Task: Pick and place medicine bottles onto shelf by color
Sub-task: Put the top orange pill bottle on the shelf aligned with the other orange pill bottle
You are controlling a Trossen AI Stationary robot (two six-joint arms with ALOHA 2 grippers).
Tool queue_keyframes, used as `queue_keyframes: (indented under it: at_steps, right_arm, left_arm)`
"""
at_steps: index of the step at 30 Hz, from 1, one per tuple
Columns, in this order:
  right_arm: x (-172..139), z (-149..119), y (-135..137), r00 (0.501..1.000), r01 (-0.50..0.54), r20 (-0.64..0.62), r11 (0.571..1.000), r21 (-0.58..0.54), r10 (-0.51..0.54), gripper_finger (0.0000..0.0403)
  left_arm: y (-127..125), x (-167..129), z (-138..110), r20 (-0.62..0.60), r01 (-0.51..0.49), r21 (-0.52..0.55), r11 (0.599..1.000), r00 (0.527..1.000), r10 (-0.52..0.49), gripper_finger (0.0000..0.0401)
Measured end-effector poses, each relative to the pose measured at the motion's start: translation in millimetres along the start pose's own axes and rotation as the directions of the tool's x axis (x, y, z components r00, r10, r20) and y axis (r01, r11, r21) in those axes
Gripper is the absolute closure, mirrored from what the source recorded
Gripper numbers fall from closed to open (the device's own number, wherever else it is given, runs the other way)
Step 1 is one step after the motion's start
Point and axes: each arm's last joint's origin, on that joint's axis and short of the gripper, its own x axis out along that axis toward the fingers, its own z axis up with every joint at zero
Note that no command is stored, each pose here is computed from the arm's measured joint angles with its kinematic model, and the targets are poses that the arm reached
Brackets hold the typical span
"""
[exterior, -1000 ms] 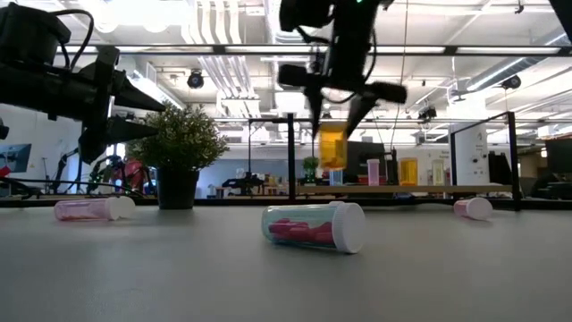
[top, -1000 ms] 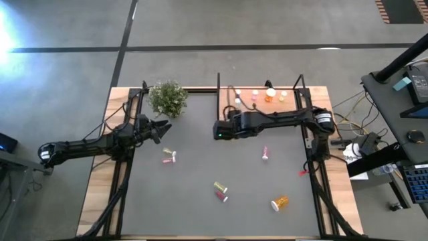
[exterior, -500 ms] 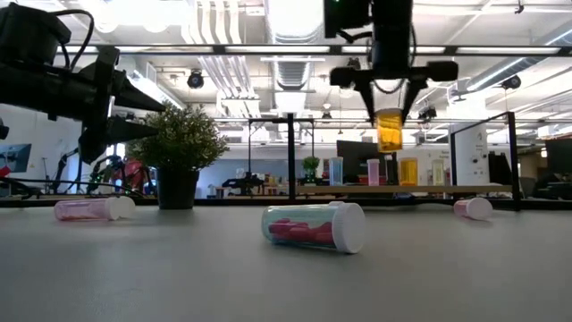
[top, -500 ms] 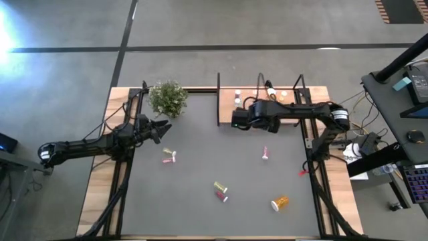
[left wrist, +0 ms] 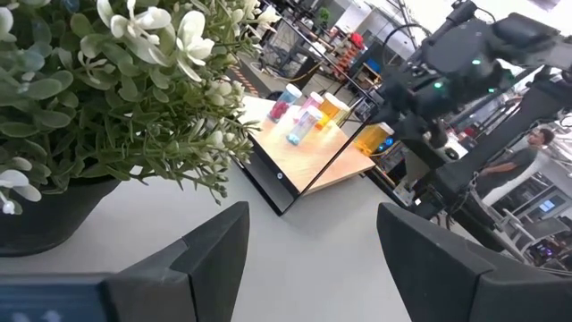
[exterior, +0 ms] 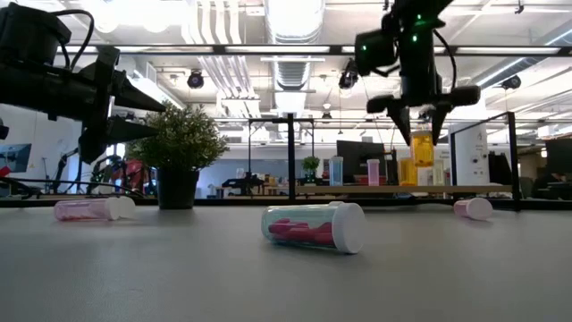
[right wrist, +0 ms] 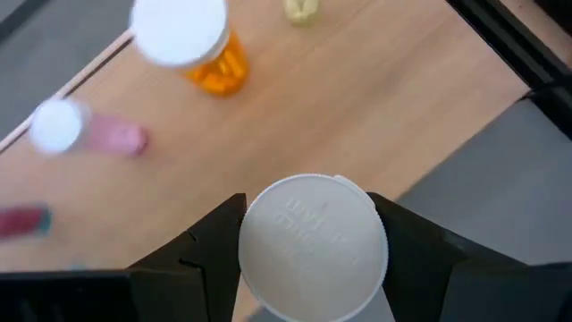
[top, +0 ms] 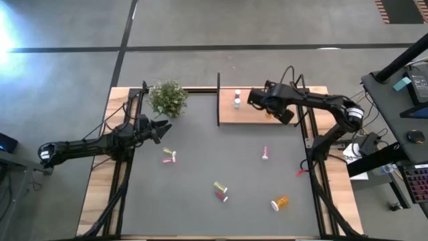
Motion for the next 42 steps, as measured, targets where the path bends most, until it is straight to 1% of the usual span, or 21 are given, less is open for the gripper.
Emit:
queue_keyframes:
  at_steps: [5,9,16,23,33,39,42]
  right_arm:
    - [19.5,13.5,4.2,1.000,0.016,0.003,0.997,0.071,-0.017,0.0202]
    - [28.3,20.6,7.6,1.000,0.009,0.004,0.994,0.110,-0.010,0.0202]
    - [41.2,25.1,12.8,1.000,0.020,0.007,0.994,0.107,-0.021,0.0200]
    - [49.5,22.9,18.2,1.000,0.018,0.019,0.995,0.096,-0.020,0.0200]
    - [51.0,29.5,22.6,1.000,0.000,0.011,0.992,0.123,-0.002,0.0200]
    - [51.1,29.4,22.9,1.000,-0.001,0.009,0.997,0.078,0.001,0.0200]
    - [51.1,29.4,22.9,1.000,-0.002,0.009,0.997,0.077,0.001,0.0200]
  left_arm:
    - [0.0,0.0,0.0,0.000,0.000,0.000,1.000,1.000,0.000,0.0170]
    - [0.0,0.0,0.0,0.000,0.000,0.000,1.000,1.000,0.000,0.0170]
    - [0.0,0.0,0.0,0.000,0.000,0.000,1.000,1.000,0.000,0.0170]
    - [0.1,0.1,-0.1,-0.001,-0.001,0.000,1.000,1.000,0.001,0.0170]
    - [0.1,0.1,-0.2,-0.002,-0.001,0.001,1.000,1.000,0.001,0.0170]
    - [0.1,0.2,-0.2,-0.002,-0.002,0.001,1.000,1.000,0.002,0.0170]
    - [0.1,0.1,-0.2,-0.002,-0.002,0.001,1.000,1.000,0.002,0.0170]
